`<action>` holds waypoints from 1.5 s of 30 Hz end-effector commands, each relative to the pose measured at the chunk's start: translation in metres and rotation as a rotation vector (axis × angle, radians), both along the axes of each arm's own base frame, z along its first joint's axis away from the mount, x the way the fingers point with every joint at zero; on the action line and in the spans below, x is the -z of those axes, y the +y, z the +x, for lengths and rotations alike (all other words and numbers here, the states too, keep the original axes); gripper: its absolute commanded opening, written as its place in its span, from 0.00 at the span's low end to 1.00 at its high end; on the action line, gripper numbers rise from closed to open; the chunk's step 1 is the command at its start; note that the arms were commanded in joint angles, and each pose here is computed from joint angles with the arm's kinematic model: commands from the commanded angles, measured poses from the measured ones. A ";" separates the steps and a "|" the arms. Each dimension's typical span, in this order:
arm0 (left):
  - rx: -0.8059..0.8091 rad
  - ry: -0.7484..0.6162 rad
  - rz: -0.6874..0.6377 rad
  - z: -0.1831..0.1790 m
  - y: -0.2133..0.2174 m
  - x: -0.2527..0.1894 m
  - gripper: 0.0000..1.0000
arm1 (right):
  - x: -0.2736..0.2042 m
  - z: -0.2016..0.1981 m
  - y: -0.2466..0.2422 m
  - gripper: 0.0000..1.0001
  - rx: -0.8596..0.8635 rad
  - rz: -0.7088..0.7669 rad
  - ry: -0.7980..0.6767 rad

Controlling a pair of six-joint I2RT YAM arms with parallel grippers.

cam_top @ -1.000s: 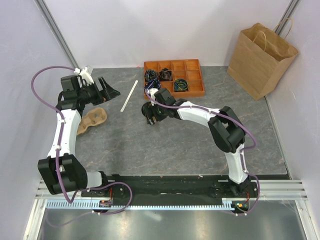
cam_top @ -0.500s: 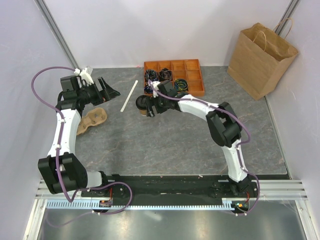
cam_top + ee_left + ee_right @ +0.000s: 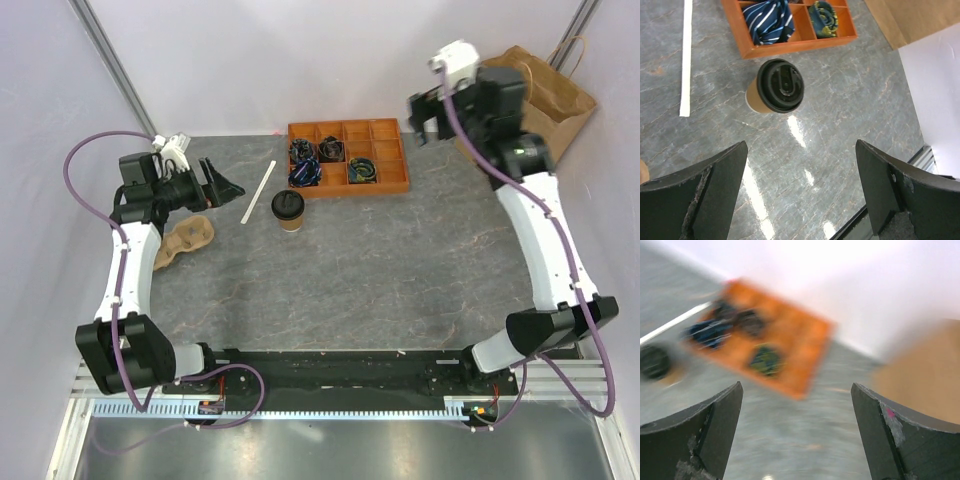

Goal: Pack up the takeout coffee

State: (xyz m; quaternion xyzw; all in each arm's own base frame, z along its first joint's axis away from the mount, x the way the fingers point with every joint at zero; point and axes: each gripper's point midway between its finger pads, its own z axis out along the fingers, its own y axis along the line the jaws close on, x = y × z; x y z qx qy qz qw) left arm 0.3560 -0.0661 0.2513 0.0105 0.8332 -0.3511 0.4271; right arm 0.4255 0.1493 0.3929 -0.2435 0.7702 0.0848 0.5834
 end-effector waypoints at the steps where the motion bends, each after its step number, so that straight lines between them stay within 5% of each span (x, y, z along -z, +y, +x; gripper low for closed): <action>1: 0.073 -0.099 0.009 -0.012 -0.008 -0.021 0.96 | -0.013 0.022 -0.115 0.98 0.303 -0.162 -0.037; 12: 0.070 -0.108 0.024 -0.020 -0.008 -0.018 0.96 | -0.020 0.069 -0.288 0.98 0.578 -0.282 -0.069; 24: 0.065 -0.091 0.010 -0.017 -0.008 -0.013 0.96 | 0.054 0.104 -0.332 0.95 0.512 -0.375 0.050; 32: 0.056 -0.101 0.014 -0.018 -0.007 -0.016 0.96 | 0.086 0.111 -0.331 0.53 0.447 -0.409 0.117; 36: 0.050 -0.101 0.012 -0.019 -0.008 -0.018 0.96 | 0.073 0.103 -0.325 0.10 0.419 -0.421 0.099; 38: 0.049 -0.106 0.010 -0.019 -0.008 -0.020 0.96 | 0.062 0.095 -0.319 0.00 0.399 -0.424 0.081; 45: 0.049 -0.124 0.008 -0.019 -0.008 -0.029 0.95 | 0.028 0.025 -0.253 0.00 0.141 -0.392 0.060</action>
